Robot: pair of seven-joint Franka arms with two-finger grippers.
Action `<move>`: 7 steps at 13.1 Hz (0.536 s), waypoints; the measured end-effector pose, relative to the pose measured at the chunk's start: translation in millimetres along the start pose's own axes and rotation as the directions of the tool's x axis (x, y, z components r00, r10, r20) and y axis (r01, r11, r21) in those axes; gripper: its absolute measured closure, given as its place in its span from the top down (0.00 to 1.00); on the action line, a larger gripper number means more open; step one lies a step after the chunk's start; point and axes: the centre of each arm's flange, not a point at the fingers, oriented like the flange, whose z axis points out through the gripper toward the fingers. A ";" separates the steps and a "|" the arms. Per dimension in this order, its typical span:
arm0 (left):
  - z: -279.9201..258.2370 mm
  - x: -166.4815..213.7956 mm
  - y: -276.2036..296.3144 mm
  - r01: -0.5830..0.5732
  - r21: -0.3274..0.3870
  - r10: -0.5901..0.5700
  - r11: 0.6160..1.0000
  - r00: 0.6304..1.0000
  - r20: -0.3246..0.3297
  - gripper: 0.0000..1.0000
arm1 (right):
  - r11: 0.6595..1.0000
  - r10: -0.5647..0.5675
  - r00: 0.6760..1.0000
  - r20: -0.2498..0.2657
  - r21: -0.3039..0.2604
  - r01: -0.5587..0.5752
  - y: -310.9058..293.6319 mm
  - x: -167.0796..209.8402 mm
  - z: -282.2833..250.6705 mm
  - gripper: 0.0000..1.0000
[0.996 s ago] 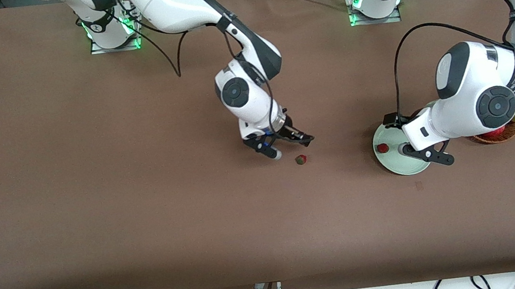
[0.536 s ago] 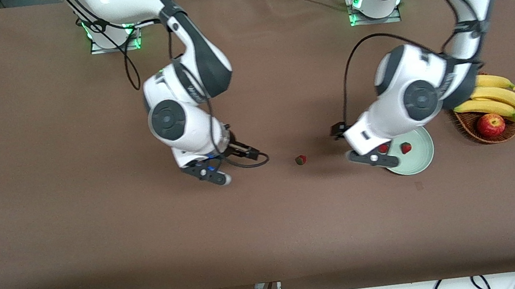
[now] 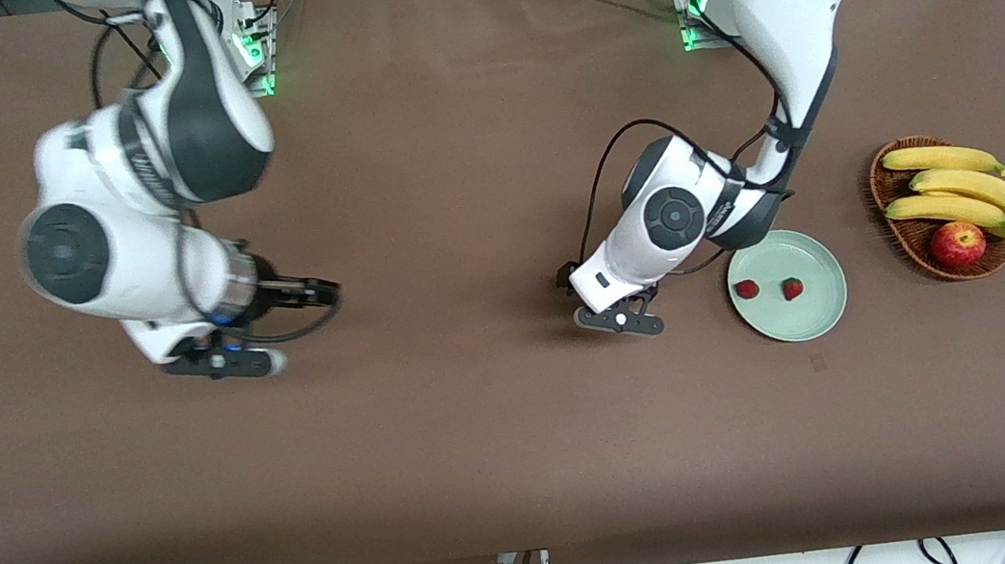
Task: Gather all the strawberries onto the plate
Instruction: 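Grasp the third strawberry with the left gripper while the right gripper withdraws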
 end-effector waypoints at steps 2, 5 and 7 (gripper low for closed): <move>19.2 -0.3 2.2 -0.015 -0.006 0.015 1.000 0.999 -0.031 1.00 | 0.999 -0.019 1.000 0.008 -0.027 0.019 41.6 -14.1 -24.4 1.00; 25.2 0.0 1.7 -0.086 0.057 0.090 0.995 0.994 -0.062 0.78 | 0.999 -0.035 0.999 -0.003 -0.035 0.035 89.6 -57.1 -51.8 1.00; 25.4 0.4 0.2 -0.103 0.074 0.108 0.992 0.992 -0.066 0.56 | 0.999 -0.045 0.998 -0.039 -0.006 0.045 115.3 -84.8 -61.9 1.00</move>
